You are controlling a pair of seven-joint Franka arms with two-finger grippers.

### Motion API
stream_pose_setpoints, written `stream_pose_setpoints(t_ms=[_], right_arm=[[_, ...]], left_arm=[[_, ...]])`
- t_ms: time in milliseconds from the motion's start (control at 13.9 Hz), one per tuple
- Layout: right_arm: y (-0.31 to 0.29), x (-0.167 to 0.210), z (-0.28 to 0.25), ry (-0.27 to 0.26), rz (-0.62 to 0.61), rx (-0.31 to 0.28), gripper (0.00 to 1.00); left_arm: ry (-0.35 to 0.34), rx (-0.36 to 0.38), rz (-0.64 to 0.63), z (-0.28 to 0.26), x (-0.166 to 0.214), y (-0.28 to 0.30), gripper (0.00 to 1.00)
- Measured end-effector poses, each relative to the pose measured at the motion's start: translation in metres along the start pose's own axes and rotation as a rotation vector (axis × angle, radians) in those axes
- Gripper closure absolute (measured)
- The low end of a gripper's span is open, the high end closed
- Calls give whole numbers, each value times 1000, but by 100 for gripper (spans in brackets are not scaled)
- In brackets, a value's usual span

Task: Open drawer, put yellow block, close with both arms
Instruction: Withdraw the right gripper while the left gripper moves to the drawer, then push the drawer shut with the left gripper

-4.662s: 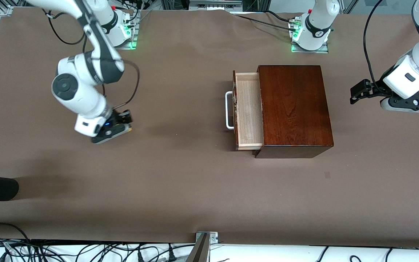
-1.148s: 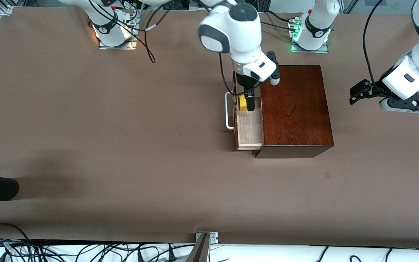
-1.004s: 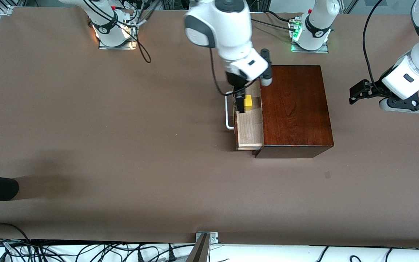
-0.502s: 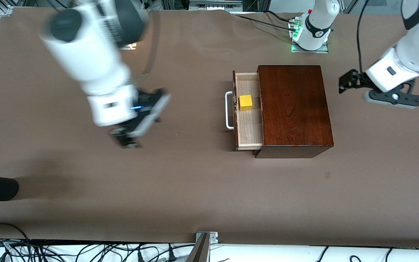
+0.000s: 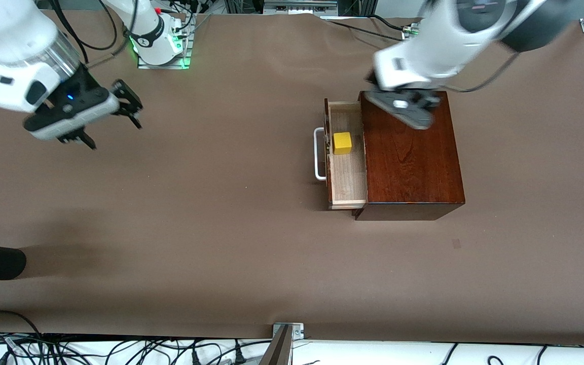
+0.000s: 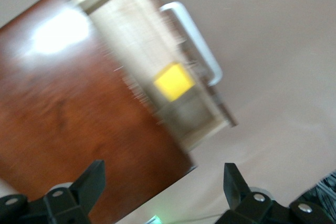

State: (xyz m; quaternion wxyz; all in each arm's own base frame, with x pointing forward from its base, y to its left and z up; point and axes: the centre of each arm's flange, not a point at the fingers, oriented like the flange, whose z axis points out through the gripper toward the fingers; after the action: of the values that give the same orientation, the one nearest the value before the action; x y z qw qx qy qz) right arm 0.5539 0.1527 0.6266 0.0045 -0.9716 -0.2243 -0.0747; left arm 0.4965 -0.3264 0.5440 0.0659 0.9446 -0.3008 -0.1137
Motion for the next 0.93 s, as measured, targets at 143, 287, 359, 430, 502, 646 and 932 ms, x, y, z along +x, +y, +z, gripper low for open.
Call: stream_pose_setpoints(t_ms=[143,287,359,430,502,646,932], right_arm=[[32,-13,7,-24,93,-4,0],[43,-16,14,-37,189,-6,0],[42,-15,17,-41,207,-5,0],[41,-14,20,-45,217,-5,0],[41,-13,22,-47,224,-6,0],[47,-13,19,-39,234,-11,0],[62,-19,8,-44,239,-25,0]], left_arm=[[-17,-54,83,21,37,24,0],[-18,-48,263,56,70,40,0],[-16,-27,396,76,83,51,0],[-10,-4,511,92,93,62,0],[0,19,614,107,102,74,0],[28,66,785,130,117,89,0],[1,120,1018,181,141,78,0]])
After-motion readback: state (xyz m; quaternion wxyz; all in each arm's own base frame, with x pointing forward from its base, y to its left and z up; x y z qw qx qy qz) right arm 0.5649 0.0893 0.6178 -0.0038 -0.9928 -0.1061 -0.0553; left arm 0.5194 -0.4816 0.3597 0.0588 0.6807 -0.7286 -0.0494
